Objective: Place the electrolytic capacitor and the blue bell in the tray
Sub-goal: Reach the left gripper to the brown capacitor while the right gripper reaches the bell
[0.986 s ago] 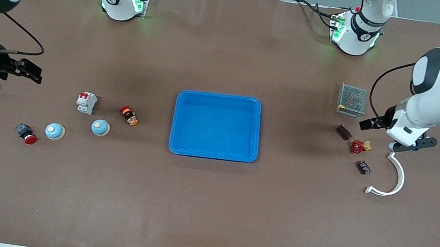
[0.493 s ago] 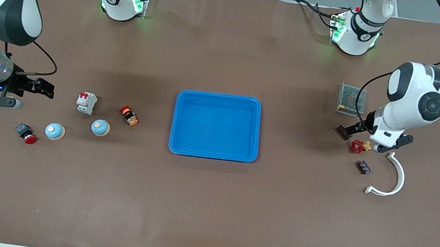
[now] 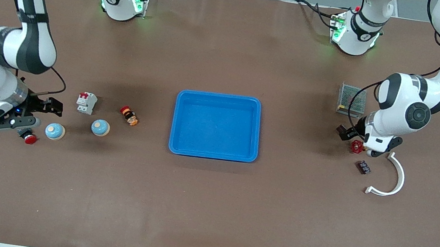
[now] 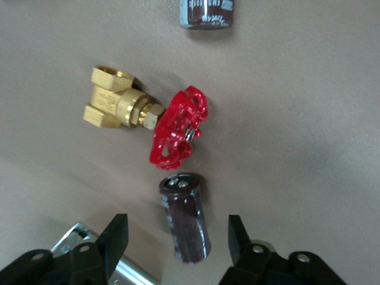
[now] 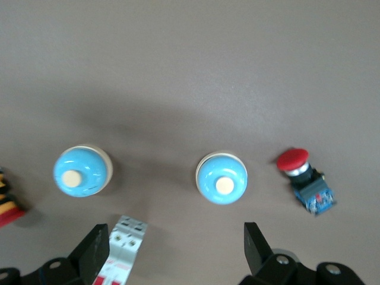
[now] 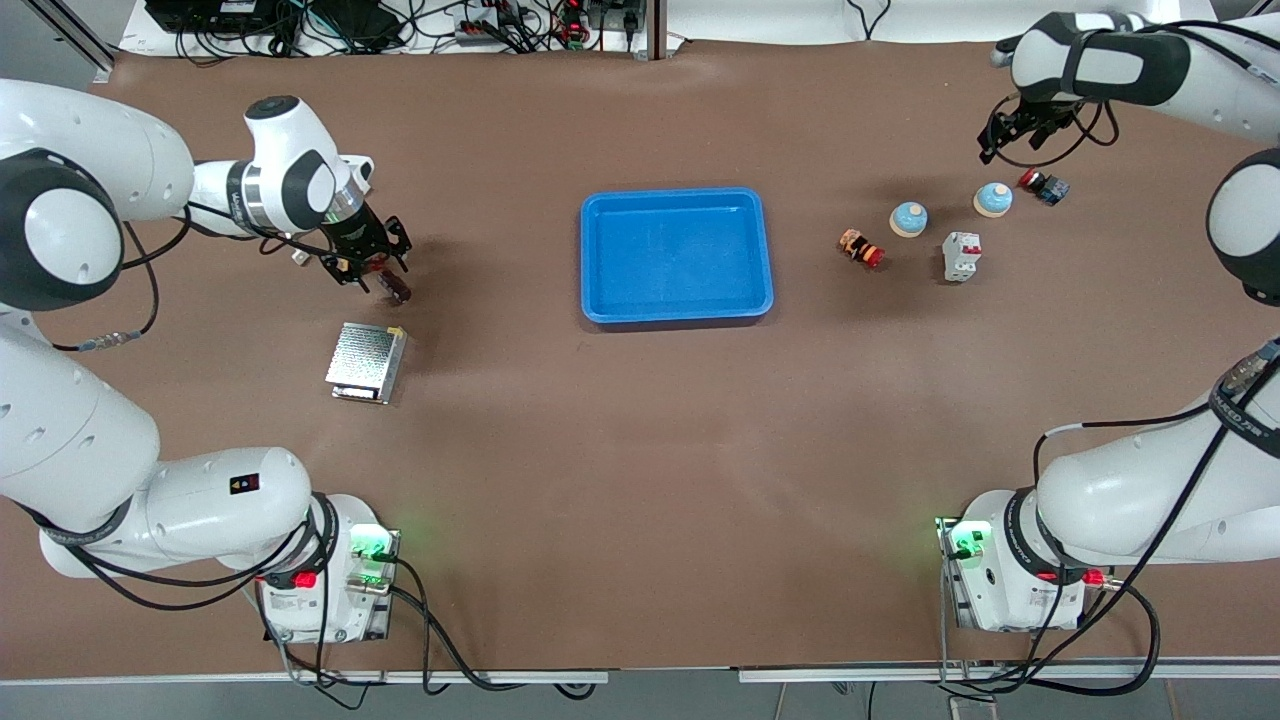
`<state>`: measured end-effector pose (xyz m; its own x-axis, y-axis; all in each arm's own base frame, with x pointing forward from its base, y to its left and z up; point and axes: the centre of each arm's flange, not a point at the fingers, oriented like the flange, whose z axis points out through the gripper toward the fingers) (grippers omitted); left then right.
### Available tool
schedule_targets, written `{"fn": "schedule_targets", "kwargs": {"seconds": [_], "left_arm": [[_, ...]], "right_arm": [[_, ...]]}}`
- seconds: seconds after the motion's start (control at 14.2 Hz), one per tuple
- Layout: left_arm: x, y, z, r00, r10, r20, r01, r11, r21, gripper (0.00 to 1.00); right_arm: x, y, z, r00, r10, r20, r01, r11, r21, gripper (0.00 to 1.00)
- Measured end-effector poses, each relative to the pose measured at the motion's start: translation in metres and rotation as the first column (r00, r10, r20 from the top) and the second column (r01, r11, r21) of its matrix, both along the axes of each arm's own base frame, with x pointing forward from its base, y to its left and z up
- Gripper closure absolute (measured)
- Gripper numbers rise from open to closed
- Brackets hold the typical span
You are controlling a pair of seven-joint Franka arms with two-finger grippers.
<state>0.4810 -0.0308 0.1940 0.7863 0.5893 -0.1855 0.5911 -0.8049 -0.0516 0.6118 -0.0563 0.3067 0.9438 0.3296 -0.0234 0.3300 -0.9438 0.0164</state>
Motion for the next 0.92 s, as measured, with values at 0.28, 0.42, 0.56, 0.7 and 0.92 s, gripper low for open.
{"fn": "schedule_targets", "kwargs": {"seconds": [0.28,0.42,0.56,0.7,0.92], "left_arm": [[-0.002,-0.001,-0.013,1.0,0.014,-0.012,-0.014,1.0,-0.005,0.33],[-0.002,-0.001,-0.016,1.0,0.014,-0.018,-0.014,1.0,-0.007,0.48],[-0.001,-0.002,-0.019,1.0,0.014,-0.023,-0.015,1.0,-0.009,0.58],[0.0,-0.002,-0.02,1.0,0.015,-0.022,-0.015,1.0,-0.009,0.7],[0.004,-0.003,-0.017,0.999,0.033,-0.015,-0.033,0.999,-0.007,0.7]], "right_arm": [[0.007,-0.023,-0.024,0.987,0.158,0.012,-0.158,0.987,-0.002,0.0],[0.008,-0.034,-0.037,0.979,0.204,0.012,-0.204,0.979,-0.003,0.0],[0.007,-0.038,-0.051,0.974,0.226,0.003,-0.226,0.974,0.0,0.0],[0.008,-0.038,-0.066,0.969,0.249,0.004,-0.249,0.969,0.0,0.0],[0.008,-0.038,-0.09,0.962,0.273,0.003,-0.273,0.962,0.0,0.0]]}}
